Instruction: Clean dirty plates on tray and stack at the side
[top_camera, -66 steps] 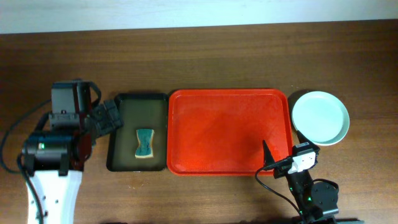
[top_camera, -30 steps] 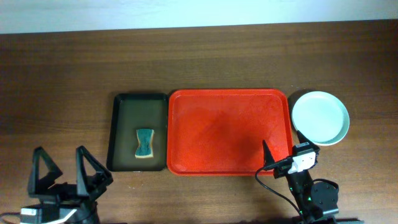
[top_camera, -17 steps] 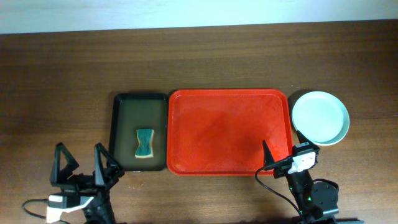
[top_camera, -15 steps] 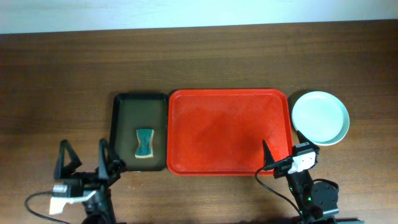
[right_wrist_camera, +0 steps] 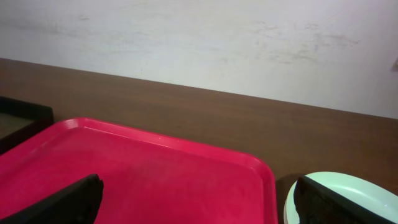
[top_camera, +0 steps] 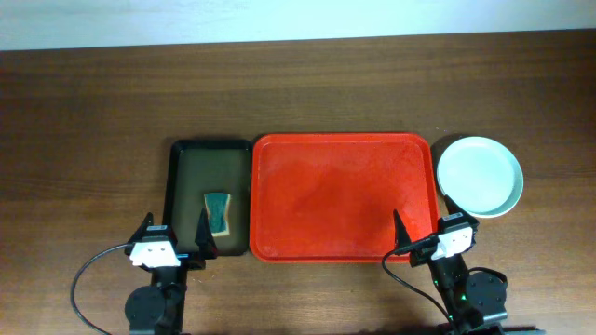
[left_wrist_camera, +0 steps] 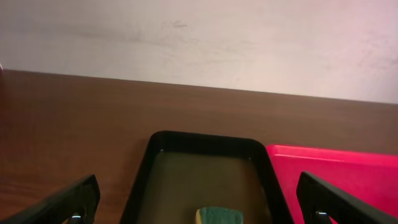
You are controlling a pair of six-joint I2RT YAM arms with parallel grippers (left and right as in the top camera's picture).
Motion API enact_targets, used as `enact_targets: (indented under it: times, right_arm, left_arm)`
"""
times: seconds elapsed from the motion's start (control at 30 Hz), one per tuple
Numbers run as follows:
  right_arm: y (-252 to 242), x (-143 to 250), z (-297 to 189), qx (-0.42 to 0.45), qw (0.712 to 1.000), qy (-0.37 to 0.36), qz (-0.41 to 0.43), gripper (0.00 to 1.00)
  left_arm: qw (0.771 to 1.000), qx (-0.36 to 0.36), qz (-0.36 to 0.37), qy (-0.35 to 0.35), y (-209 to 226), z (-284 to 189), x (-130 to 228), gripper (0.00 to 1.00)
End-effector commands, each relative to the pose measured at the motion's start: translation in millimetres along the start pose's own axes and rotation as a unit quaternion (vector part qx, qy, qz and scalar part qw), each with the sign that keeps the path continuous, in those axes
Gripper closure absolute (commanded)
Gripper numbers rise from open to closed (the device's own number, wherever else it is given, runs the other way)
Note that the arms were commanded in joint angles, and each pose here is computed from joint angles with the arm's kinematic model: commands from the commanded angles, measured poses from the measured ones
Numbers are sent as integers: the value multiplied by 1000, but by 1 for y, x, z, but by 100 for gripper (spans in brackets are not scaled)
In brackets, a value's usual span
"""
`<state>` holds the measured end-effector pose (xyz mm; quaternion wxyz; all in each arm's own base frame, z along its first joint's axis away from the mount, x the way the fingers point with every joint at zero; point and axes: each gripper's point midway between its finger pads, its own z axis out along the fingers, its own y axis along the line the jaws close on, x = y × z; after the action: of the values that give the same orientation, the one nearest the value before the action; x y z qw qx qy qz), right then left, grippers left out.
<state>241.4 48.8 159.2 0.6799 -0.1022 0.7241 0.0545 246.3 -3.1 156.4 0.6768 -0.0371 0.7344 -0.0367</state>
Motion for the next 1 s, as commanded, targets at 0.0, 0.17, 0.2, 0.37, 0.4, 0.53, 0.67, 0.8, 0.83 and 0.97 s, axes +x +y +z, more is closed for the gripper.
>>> enact_targets:
  times: [0.0,0.17,0.2,0.37,0.4,0.53,0.67,0.8,0.83,0.97]
  right_arm:
    - [1,2,0,-2,1000,2,-3,2]
    - [1,2,0,-2,1000,2,-3,2]
    - [1,2,0,-2,1000,2,-3,1]
    - [1,2,0,-2,1000,2,-3,2]
    - [1,2,0,-2,1000,2,-3,2]
    - [1,2,0,-2,1000,2,-3,2]
    - [1,2,0,-2,1000,2,-3,2]
    - [1,2,0,-2,1000,2,-3,2]
    - [1,2,0,-2,1000,2,-3,2]
    - [1,2,0,-2,1000,2,-3,2]
  left_arm:
    - [999,14,51,0,-5,-1,1,1]
    - [998,30,54,1,-13,-1,2,1]
    - [998,34,54,1,-15,-1,2,1]
    - [998,41,55,2,-19,-1,2,1]
    - [998,41,55,2,-19,-1,2,1]
    - [998,41,55,2,-19,-1,2,1]
    - [998,41,55,2,-19,-1,2,1]
    - [998,41,55,2,-19,-1,2,1]
    - [998,41,55,2,-18,-1,2,1]
    - [998,41,55,2,-19,-1,2,1]
